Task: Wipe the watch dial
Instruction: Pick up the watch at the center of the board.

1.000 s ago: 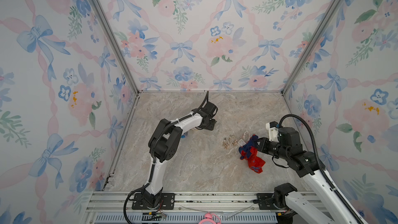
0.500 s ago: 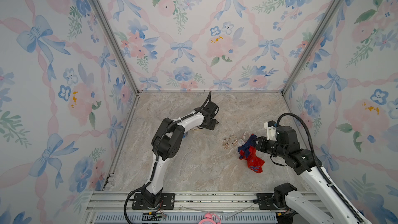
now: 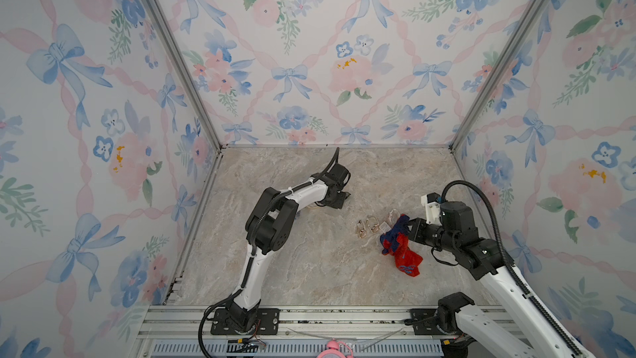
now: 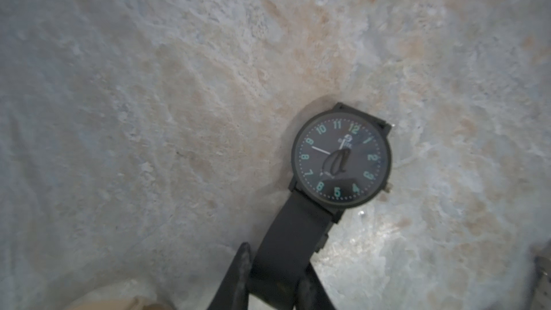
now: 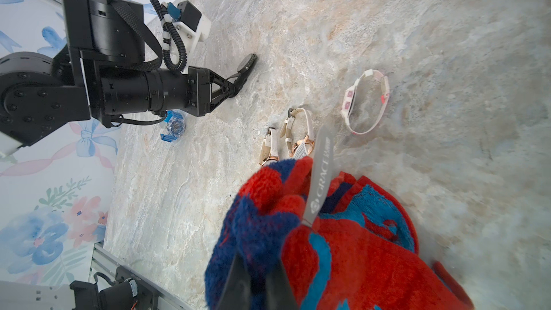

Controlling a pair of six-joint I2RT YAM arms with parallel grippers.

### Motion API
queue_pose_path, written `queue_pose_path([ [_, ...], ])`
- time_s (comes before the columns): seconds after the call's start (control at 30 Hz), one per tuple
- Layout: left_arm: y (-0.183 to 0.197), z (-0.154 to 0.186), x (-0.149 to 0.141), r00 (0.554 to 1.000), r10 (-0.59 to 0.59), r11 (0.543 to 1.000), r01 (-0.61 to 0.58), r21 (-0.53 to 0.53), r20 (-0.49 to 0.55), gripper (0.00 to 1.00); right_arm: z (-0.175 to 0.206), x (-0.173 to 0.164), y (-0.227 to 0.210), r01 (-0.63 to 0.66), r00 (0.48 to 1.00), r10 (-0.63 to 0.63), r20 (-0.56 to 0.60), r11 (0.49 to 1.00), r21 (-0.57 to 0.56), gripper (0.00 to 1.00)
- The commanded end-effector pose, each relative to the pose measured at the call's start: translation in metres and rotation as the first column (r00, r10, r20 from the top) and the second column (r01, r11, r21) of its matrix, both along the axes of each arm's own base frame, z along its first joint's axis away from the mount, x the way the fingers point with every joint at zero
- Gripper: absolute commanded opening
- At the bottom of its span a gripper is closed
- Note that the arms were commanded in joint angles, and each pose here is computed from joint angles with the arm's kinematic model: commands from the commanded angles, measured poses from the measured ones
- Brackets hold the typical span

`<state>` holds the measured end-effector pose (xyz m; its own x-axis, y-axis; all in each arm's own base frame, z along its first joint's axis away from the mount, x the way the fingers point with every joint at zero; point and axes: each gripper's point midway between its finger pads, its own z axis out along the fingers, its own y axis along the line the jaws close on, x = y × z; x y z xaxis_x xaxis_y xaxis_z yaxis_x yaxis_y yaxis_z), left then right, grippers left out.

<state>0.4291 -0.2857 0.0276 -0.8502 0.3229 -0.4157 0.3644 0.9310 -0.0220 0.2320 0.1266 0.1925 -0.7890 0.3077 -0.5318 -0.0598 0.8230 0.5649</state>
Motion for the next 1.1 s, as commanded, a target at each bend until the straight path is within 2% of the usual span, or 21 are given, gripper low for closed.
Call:
queue_pose_path([
  [0.0,0.008,-0.005,0.000,1.000,0.014,0.999,-0.014,0.045,-0.003,0.15,0.004,0.003,0.003,0.004,1.000,-0.004,0.026,1.000,0.009,0.00],
  [0.17,0.011,0.007,-0.003,0.999,0.015,0.998,-0.017,0.067,0.034,0.00,0.004,0.004,0.004,0.001,1.000,-0.001,0.031,1.000,0.009,0.00],
  [0.3,0.013,0.025,-0.011,0.995,-0.009,0.993,-0.002,0.117,0.094,0.00,0.004,0.005,0.006,-0.004,0.999,0.004,0.032,1.000,0.009,0.00],
  [0.43,0.021,0.040,-0.032,0.989,-0.033,0.983,0.006,0.182,0.146,0.00,0.005,0.006,0.006,-0.004,0.999,0.004,0.034,1.000,0.010,0.00],
  [0.57,0.023,0.051,-0.062,0.979,-0.098,0.985,0.070,0.156,0.179,0.00,0.005,0.006,0.012,-0.030,0.999,0.029,0.033,0.999,0.024,0.00],
  [0.73,0.014,0.071,-0.094,0.929,-0.252,0.968,0.237,0.085,0.272,0.00,0.004,0.004,0.025,-0.081,0.996,0.080,0.024,0.996,0.045,0.00],
  [0.83,0.010,0.078,-0.110,0.889,-0.322,0.943,0.331,0.030,0.326,0.00,0.002,-0.001,0.037,-0.138,0.990,0.138,0.014,0.989,0.059,0.00],
  [0.97,-0.004,0.096,-0.130,0.827,-0.405,0.882,0.466,-0.073,0.389,0.00,-0.002,-0.008,0.057,-0.205,0.979,0.205,0.011,0.977,0.061,0.00],
  [1.03,-0.015,0.112,-0.145,0.778,-0.451,0.814,0.559,-0.155,0.438,0.00,-0.002,-0.011,0.065,-0.231,0.973,0.230,0.022,0.972,0.051,0.00],
  [1.07,-0.019,0.120,-0.155,0.749,-0.473,0.765,0.610,-0.205,0.465,0.00,-0.001,-0.012,0.069,-0.233,0.972,0.232,0.023,0.971,0.054,0.00],
])
